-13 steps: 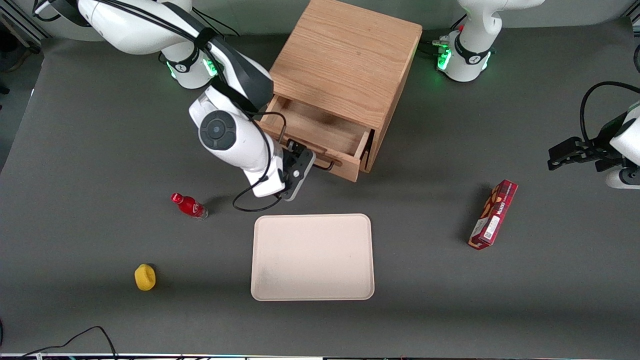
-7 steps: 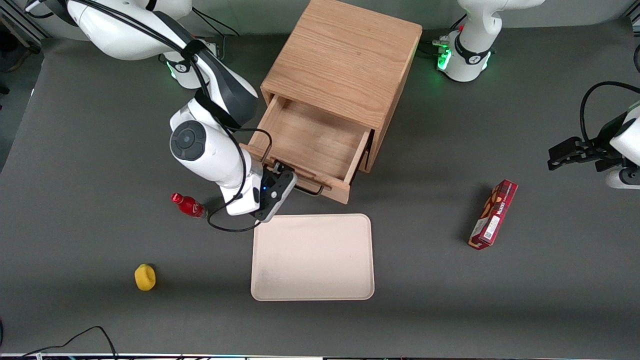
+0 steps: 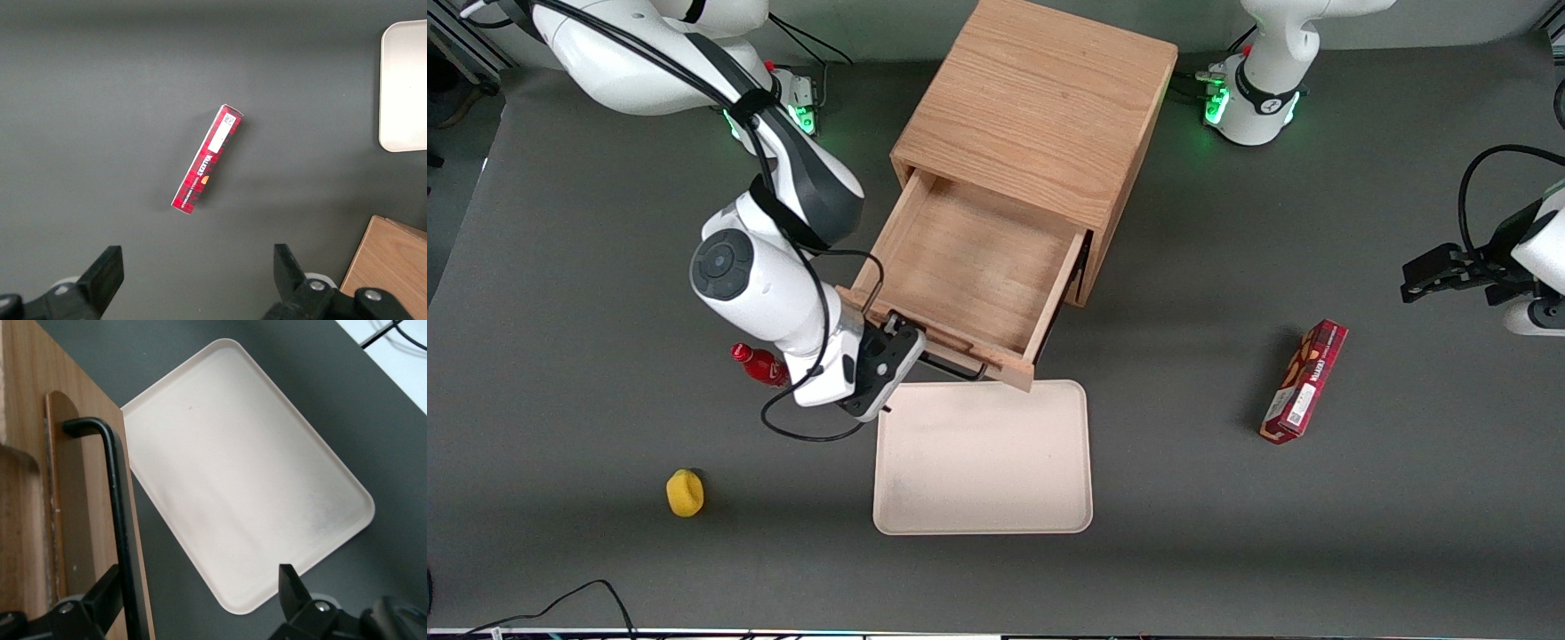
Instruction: Open upper drawer
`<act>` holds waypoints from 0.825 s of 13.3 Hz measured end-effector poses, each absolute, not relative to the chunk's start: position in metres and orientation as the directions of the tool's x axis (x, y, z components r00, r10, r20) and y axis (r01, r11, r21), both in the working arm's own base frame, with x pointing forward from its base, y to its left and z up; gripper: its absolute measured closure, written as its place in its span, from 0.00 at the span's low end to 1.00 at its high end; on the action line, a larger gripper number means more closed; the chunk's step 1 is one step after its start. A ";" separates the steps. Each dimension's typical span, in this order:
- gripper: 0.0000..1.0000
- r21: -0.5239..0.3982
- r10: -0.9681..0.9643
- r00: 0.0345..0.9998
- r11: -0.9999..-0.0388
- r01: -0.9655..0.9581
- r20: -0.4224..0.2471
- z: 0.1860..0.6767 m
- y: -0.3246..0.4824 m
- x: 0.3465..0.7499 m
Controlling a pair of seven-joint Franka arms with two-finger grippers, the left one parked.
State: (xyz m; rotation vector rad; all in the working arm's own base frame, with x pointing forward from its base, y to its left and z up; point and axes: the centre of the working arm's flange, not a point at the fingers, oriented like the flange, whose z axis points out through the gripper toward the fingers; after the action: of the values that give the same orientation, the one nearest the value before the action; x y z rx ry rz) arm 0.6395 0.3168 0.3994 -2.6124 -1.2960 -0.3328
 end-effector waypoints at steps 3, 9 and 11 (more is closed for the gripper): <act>0.00 -0.077 0.750 0.591 -0.598 0.798 0.296 0.402 0.311 0.645; 0.00 -0.175 0.625 0.660 -0.657 0.733 0.418 0.460 0.298 0.658; 0.00 -0.279 0.519 0.745 -0.707 0.650 0.420 0.505 0.265 0.655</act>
State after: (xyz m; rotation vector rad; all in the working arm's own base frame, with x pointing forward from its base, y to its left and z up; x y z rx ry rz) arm 0.6554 0.2651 0.5047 -2.5328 -0.8932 -0.4369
